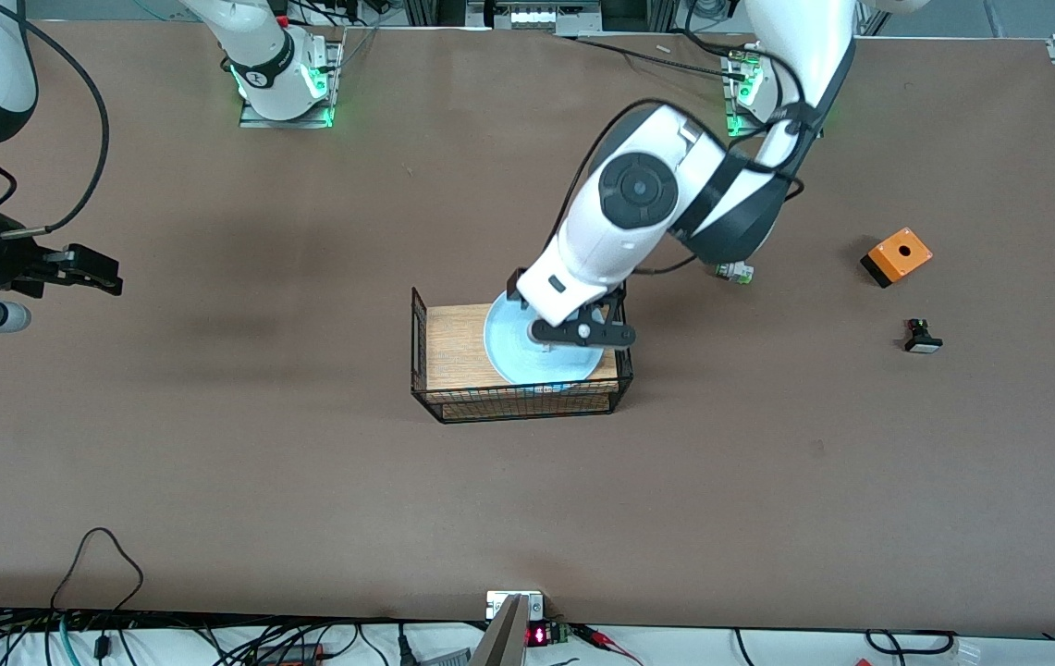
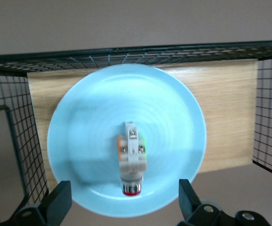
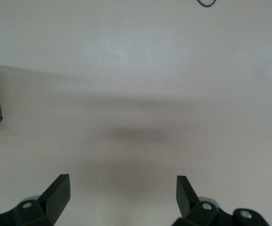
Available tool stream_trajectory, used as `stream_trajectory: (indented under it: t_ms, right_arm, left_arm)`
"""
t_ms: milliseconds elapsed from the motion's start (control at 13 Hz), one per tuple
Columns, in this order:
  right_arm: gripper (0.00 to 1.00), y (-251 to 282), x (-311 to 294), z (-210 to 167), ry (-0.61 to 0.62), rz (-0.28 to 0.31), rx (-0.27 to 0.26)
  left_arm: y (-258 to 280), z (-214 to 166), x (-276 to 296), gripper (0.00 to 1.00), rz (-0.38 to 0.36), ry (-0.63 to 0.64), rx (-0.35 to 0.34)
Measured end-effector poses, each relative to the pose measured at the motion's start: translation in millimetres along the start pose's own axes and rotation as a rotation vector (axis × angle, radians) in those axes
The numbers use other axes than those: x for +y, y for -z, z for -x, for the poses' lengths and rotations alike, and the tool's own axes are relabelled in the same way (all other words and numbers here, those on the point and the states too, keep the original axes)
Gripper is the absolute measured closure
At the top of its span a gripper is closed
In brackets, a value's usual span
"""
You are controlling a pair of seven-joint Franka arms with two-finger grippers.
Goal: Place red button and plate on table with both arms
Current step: 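Lower the left gripper and grasp the white-red button on the plate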
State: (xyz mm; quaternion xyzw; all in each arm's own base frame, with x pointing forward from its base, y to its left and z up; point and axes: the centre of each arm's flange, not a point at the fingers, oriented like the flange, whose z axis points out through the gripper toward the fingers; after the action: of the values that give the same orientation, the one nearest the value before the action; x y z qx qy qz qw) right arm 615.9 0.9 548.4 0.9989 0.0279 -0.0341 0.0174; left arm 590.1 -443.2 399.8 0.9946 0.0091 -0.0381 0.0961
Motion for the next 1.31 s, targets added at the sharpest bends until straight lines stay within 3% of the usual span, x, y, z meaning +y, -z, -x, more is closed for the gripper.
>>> stream_trajectory:
  t_ms: [462, 769, 1077, 1308]
  right_arm:
    - [0.0, -9.9, -3.8, -3.9, 0.005, -0.011, -0.018]
    - [0.0, -38.7, -21.4, -25.1, -0.017, -0.194, -0.006]
    - [0.0, -60.4, -24.9, -39.3, -0.021, -0.203, 0.002]
    - [0.0, -50.7, -59.8, -41.1, 0.022, -0.21, 0.022]
  left_arm:
    - [-38.0, -8.0, 0.2, 0.0, -0.045, -0.019, 0.018]
    - [-49.0, -0.3, 9.4, 0.01, -0.08, -0.047, 0.025]
    - [-59.6, -1.0, 8.8, 0.04, -0.087, -0.037, 0.02]
    - [-64.5, 1.0, 12.9, 0.19, -0.084, -0.025, 0.023]
